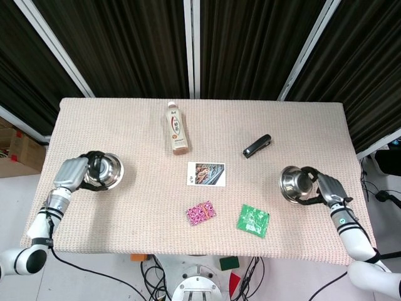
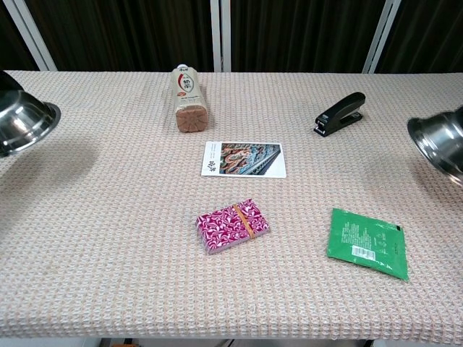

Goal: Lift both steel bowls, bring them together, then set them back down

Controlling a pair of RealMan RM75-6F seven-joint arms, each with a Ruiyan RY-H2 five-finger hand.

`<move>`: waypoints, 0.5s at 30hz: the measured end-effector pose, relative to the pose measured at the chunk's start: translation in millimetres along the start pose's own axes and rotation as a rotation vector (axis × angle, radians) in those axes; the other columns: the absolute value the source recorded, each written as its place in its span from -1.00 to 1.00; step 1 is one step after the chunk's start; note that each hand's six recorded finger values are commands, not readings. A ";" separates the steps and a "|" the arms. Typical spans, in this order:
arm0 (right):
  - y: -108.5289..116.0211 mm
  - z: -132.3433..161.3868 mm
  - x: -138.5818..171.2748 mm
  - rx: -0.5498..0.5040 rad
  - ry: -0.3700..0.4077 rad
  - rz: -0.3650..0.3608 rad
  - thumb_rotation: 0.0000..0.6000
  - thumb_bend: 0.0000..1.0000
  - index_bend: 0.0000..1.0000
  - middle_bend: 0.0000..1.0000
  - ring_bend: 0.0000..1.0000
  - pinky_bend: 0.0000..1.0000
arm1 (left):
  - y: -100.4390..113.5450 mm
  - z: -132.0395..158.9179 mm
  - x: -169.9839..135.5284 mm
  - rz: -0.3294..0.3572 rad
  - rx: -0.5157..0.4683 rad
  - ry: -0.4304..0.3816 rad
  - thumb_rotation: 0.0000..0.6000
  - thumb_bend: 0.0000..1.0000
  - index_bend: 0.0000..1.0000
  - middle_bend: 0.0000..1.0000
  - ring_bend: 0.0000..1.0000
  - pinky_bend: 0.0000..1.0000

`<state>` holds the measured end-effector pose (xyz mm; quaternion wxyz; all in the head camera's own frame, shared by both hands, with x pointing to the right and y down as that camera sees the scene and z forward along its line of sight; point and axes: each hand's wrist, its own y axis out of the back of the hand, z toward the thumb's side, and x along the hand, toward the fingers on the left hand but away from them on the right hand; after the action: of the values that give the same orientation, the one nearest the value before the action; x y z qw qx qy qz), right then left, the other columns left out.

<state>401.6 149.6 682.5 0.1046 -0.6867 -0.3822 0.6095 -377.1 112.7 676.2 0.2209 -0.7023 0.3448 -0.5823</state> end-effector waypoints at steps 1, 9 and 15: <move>-4.3 -2.0 0.4 0.001 -0.008 0.006 1.00 -0.50 0.42 0.11 0.08 0.02 | -3.1 2.7 2.0 -0.007 0.014 -0.004 1.00 -0.73 0.26 0.26 0.03 0.20; -17.2 -6.5 -2.7 0.025 -0.029 0.020 1.00 -0.95 -0.86 -0.89 -0.96 -0.83 | -21.0 10.4 12.0 -0.070 0.090 -0.015 1.00 -0.96 -1.00 -0.80 -0.80 -0.42; -8.1 -5.9 0.5 -0.019 -0.016 -0.024 1.00 -1.00 -1.00 -1.00 -1.00 -1.00 | -18.1 9.3 11.6 -0.066 0.080 -0.012 1.00 -1.00 -1.00 -1.00 -1.00 -0.64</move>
<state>403.8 157.3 688.4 0.1021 -0.6781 -0.3971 0.6100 -362.9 115.2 694.7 0.2315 -0.7075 0.2968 -0.5981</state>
